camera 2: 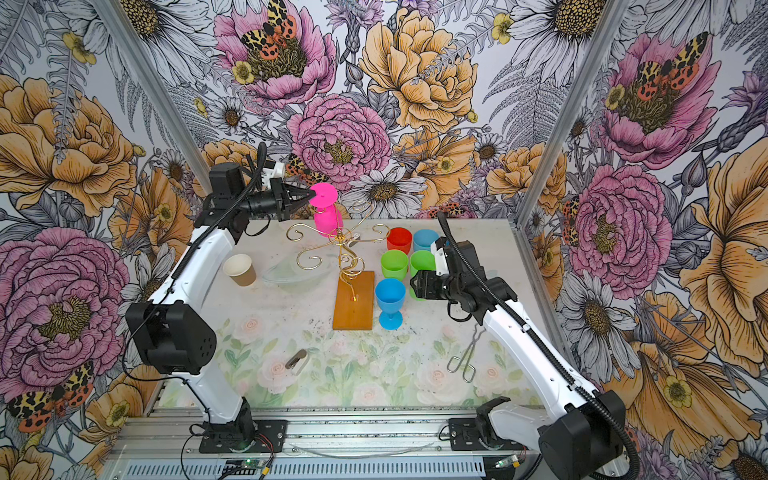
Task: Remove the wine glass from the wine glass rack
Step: 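Lift the pink glass up off the rack hook with the left gripper, then pull the pink glass back toward the robot with the left gripper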
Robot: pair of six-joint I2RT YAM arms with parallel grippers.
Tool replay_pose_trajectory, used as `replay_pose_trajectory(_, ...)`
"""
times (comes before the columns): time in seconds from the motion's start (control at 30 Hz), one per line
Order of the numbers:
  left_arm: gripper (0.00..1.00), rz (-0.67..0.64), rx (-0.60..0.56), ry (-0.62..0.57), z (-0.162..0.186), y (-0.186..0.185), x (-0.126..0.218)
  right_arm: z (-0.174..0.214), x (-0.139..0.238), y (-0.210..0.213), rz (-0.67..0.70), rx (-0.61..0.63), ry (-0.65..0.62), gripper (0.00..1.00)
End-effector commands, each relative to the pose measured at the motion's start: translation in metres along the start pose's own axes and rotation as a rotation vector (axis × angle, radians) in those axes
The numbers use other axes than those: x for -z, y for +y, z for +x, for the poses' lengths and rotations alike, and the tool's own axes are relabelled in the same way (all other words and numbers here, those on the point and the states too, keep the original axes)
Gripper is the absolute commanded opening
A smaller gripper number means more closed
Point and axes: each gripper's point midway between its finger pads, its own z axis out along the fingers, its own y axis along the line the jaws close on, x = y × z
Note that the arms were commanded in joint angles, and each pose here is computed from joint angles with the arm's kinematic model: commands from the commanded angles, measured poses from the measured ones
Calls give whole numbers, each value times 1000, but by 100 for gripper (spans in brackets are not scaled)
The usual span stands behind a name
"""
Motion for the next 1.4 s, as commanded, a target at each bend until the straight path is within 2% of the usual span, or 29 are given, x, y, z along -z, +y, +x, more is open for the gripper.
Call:
replay_pose_trajectory(0.0, 0, 1, 1, 57, 13, 0, -7, -7, 7, 3, -22, -9, -44, 68)
replay_pose_trajectory(0.43, 0, 0, -11, 90, 22, -5, -8, -5, 7, 3, -21, -12, -47, 68)
replay_pose_trajectory(1.37, 0, -14, -23, 27, 37, -11, 49, -9, 1, 6, -44, -40, -48, 68)
